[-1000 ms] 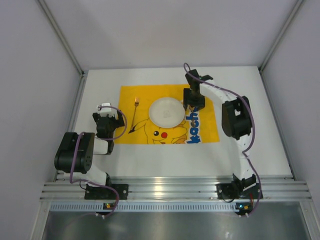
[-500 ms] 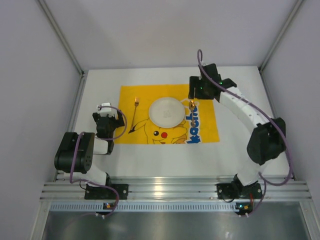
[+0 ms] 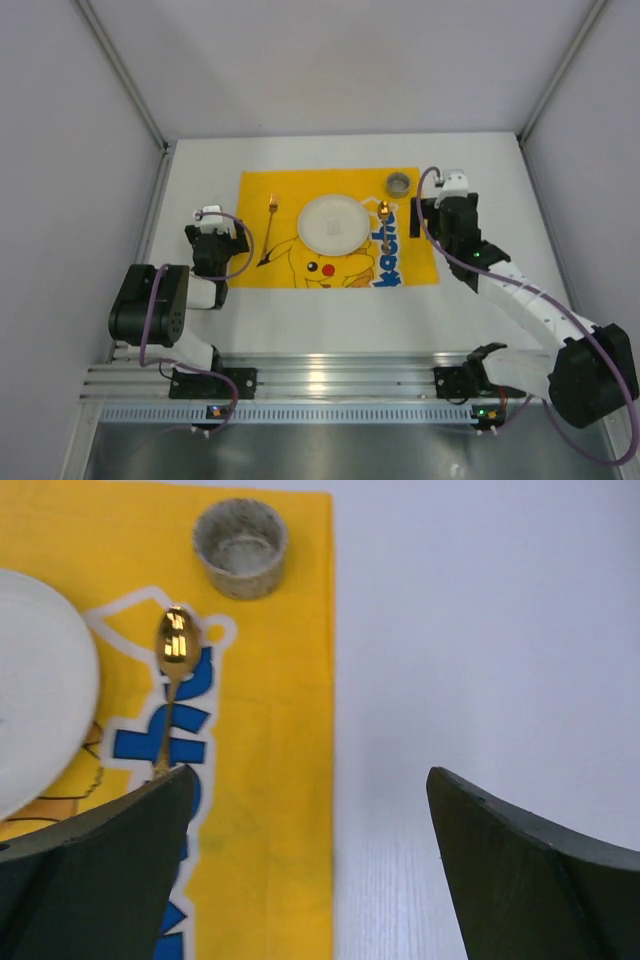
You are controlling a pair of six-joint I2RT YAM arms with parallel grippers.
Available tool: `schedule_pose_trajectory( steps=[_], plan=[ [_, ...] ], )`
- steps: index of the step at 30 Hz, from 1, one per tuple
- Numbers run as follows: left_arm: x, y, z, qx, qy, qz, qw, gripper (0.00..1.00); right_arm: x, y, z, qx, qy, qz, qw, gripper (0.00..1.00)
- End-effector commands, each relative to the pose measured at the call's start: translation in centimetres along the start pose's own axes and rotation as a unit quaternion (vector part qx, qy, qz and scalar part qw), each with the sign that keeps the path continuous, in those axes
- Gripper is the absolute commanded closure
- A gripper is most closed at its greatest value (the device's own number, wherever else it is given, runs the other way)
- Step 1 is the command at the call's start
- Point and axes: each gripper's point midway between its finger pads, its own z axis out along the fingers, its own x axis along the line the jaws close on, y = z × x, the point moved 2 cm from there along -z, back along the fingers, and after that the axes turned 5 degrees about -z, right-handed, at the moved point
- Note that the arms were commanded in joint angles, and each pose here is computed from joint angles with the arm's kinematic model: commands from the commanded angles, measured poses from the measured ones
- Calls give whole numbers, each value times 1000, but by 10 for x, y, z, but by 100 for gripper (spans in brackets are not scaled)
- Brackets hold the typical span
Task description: Set the dinner table for one person
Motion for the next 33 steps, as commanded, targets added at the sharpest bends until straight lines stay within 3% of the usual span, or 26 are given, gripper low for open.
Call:
schedule_pose_trajectory(
  steps=[1,4,10,13,17,33],
  plan=[
    [-2,15,0,-34,-5,-3,999,2,-51,-15,-10,-81,-84,23,993,0],
    [-2,15,0,-34,-5,-3,999,2,-73,-48,-11,-130,-91,52,986,0],
    [-2,15,0,-34,-5,-4,999,2,-97,-80,10,-139,-104,58,983,0],
    [-2,15,0,-34,-5,-3,999,2,-109,-60,19,-177,-114,61,976,0],
    [-2,15,1,-35,-5,-3,999,2,-91,-72,50,-166,-54,34,984,0],
    [-2,15,1,-35,-5,-3,999,2,-86,-74,48,-170,-40,26,984,0]
  ],
)
